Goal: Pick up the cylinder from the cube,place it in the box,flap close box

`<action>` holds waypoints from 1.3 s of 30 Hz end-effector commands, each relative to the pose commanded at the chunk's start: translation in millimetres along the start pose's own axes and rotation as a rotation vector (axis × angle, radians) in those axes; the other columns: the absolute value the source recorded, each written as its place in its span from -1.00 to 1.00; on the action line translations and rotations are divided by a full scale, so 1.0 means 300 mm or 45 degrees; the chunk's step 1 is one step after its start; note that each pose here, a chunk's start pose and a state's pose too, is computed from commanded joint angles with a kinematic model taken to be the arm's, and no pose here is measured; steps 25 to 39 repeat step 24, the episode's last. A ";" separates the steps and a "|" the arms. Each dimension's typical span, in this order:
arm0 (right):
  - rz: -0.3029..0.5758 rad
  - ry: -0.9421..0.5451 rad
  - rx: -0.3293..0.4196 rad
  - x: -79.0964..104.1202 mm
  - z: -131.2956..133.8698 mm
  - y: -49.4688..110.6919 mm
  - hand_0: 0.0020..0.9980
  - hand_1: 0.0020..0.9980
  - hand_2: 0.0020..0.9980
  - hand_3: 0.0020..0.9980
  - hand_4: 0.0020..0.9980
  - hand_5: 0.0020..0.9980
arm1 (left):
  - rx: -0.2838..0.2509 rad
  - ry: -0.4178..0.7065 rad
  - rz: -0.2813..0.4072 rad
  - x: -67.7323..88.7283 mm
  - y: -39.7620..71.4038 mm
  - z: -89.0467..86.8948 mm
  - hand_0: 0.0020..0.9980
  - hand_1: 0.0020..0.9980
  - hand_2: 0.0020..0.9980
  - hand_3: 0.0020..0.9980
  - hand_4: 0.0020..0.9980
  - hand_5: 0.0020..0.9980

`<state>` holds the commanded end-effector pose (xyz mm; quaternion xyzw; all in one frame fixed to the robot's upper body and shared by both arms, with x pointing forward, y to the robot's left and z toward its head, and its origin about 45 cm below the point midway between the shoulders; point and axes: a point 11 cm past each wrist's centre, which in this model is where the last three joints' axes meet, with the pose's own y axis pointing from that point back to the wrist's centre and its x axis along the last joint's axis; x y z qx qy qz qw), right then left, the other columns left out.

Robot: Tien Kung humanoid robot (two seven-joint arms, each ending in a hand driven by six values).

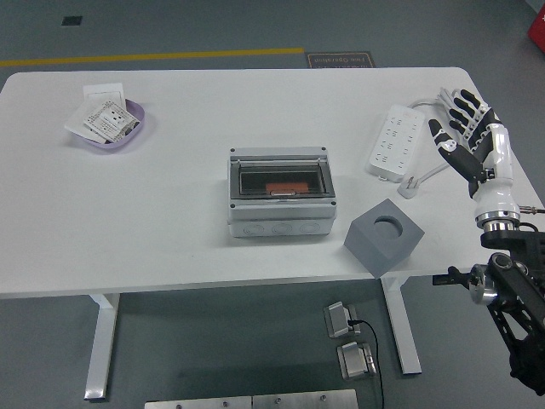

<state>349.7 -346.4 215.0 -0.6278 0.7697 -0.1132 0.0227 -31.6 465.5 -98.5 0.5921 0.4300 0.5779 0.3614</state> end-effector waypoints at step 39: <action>-0.022 0.014 -0.010 -0.019 -0.007 0.019 0.57 0.49 0.48 0.63 0.68 -0.51 | -0.004 0.002 0.013 0.005 0.000 -0.002 0.23 0.29 0.16 0.12 0.18 -0.78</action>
